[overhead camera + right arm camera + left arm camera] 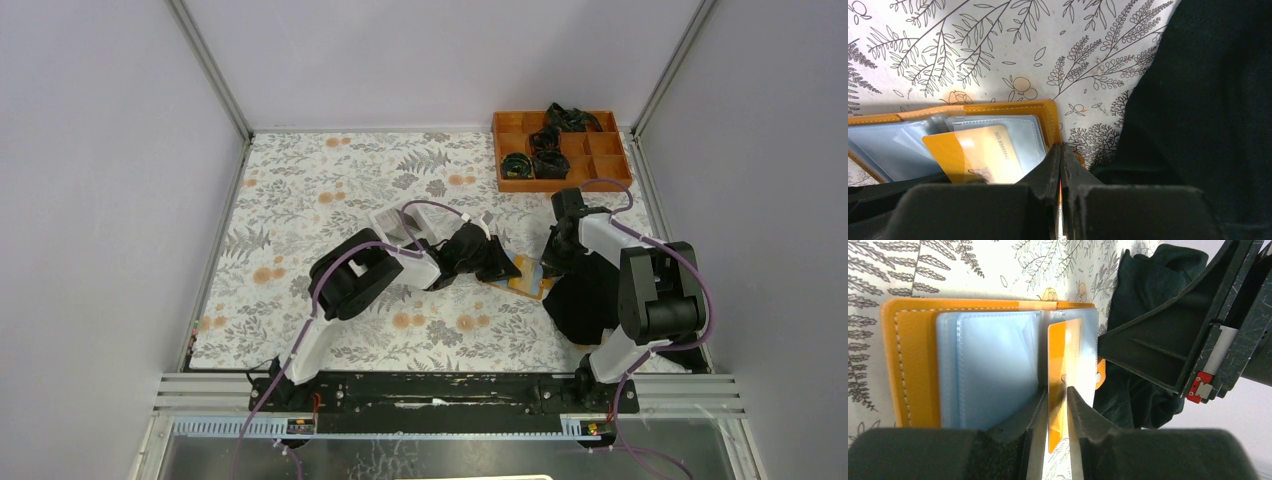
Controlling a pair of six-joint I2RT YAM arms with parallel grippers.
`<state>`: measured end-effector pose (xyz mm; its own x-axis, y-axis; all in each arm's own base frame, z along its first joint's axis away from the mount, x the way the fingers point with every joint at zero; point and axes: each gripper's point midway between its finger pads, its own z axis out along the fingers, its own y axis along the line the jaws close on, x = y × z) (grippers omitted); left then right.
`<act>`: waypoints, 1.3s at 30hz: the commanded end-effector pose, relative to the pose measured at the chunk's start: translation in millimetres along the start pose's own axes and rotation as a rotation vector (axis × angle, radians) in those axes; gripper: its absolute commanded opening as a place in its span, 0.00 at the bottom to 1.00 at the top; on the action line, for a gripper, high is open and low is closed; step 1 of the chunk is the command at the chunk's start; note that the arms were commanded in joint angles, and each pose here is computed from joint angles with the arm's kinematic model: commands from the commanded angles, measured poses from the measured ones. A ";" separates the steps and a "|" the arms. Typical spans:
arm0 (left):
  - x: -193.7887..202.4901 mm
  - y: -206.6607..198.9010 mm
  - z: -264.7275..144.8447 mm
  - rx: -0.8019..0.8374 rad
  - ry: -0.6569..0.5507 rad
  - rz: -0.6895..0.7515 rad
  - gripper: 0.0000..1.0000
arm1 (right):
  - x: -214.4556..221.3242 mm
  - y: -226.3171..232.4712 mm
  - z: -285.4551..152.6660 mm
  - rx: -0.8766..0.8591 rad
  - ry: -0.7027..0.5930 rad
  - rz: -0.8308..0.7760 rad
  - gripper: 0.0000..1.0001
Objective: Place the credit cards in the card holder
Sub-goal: Insert the credit card into the card holder.
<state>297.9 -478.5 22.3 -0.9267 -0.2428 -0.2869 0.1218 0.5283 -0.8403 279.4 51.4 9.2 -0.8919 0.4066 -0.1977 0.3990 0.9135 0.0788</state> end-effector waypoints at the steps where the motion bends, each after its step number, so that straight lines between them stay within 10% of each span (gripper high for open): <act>1: 15.5 27.8 -5.5 -0.126 0.057 0.046 0.28 | 21.1 -8.1 19.0 0.032 0.072 0.011 0.01; 39: -1.1 36.7 -20.1 -0.227 0.027 0.144 0.50 | 18.5 -5.1 23.3 0.030 0.081 0.009 0.01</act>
<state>295.3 -470.3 31.3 -0.9091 -0.1569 -0.3859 0.2136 0.6198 -0.7551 279.6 51.5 8.0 -0.8925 0.4099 -0.1881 0.4027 0.9121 0.0769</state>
